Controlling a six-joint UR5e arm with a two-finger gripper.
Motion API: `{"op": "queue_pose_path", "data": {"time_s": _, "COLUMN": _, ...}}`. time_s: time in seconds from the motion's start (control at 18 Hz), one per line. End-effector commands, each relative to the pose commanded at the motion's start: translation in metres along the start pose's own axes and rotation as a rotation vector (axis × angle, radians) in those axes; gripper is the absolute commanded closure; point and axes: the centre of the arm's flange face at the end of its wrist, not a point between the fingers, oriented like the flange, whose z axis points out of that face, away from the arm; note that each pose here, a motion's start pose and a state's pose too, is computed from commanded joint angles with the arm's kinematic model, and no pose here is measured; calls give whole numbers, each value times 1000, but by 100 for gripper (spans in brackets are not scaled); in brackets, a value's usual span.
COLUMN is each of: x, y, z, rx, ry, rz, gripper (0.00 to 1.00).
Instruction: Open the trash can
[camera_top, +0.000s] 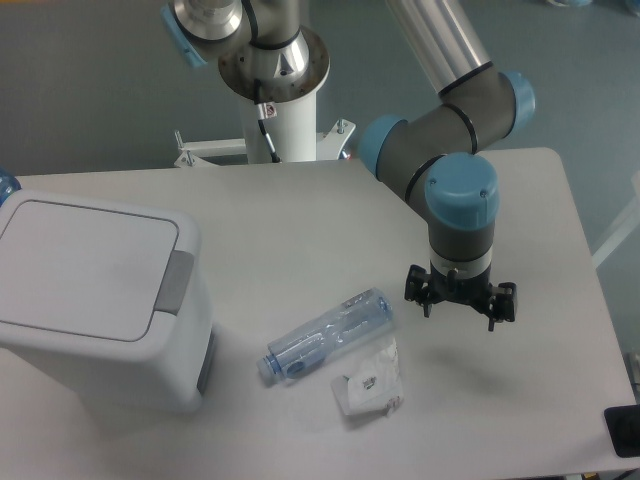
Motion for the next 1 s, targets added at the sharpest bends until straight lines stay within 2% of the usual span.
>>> {"op": "queue_pose_path", "data": {"time_s": 0.33, "x": 9, "y": -8, "z": -2, "rx": 10, "ry": -9, "rz": 14, "gripper": 0}}
{"op": "queue_pose_path", "data": {"time_s": 0.5, "x": 12, "y": -15, "z": 1, "rx": 41, "ry": -48, "rz": 5, "gripper": 0}}
{"op": "queue_pose_path", "data": {"time_s": 0.61, "x": 10, "y": -17, "z": -6, "rx": 63, "ry": -55, "rz": -83, "gripper": 0}}
{"op": "queue_pose_path", "data": {"time_s": 0.72, "x": -2, "y": -29, "z": -32, "rx": 132, "ry": -72, "rz": -172, "gripper": 0}}
{"op": "queue_pose_path", "data": {"time_s": 0.94, "x": -19, "y": -57, "z": -93, "rx": 336, "ry": -18, "rz": -376, "gripper": 0}}
{"op": "queue_pose_path", "data": {"time_s": 1.0, "x": -16, "y": -62, "z": -99, "rx": 371, "ry": 15, "rz": -406, "gripper": 0}}
